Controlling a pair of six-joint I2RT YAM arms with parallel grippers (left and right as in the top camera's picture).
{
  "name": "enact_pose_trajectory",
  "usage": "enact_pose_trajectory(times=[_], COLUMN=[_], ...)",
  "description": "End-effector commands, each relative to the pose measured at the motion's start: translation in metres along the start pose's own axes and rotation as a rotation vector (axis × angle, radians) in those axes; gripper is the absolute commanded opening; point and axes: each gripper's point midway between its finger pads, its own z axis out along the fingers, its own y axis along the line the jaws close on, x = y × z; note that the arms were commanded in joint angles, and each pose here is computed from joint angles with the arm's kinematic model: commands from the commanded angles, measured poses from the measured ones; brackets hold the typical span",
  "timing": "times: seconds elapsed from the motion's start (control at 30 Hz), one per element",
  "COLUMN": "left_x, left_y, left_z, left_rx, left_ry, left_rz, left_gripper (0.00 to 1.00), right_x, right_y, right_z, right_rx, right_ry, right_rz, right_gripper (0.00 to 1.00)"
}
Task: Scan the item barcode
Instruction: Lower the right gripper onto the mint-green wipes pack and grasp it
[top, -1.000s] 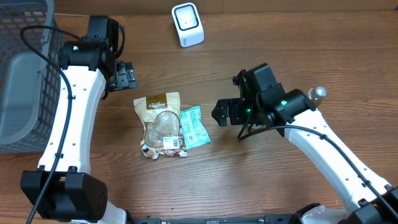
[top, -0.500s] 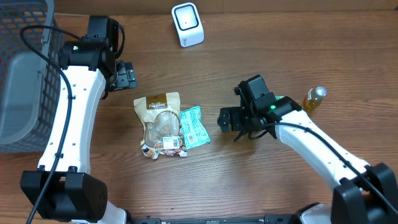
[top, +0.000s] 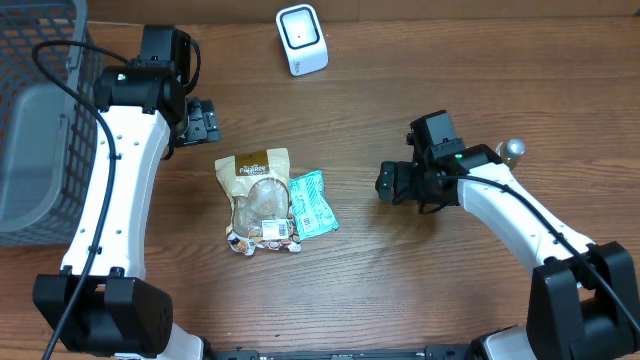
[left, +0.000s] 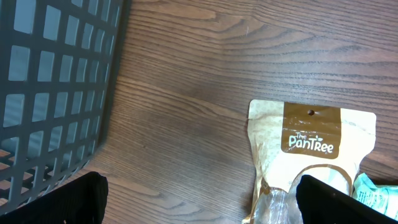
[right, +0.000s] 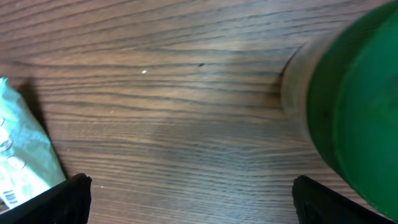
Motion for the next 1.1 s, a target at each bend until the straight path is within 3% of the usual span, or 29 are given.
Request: enact_pose_trajectory(times=[0.0,0.27,0.53,0.97,1.07], left_x=[-0.005,-0.005,-0.005,-0.005,-0.005], left_y=[0.003,0.003,0.003,0.003,0.003], left_z=[-0.001,-0.001,-0.001,-0.001,-0.001], left_rx=[-0.011,-0.011,-0.011,-0.011,-0.011], left_ry=[-0.012,-0.012,-0.012,-0.012,-0.012], left_rz=[0.000,0.000,0.000,0.000,0.000], left_gripper=[1.00,0.99,1.00,1.00,0.99], right_x=[-0.001,-0.008,0.012,0.013,0.019], right_y=[-0.009,-0.013,0.072,0.127,0.133], right_z=[0.003,0.002,-0.008,0.015,0.032], right_rx=[0.026,0.053,-0.362,-0.367,-0.387], right_ry=[-0.003,-0.035,0.064,-0.036,0.003], right_rz=[0.012,0.010,-0.108,-0.288,-0.276], right_gripper=[1.00,1.00,0.99,0.95,0.88])
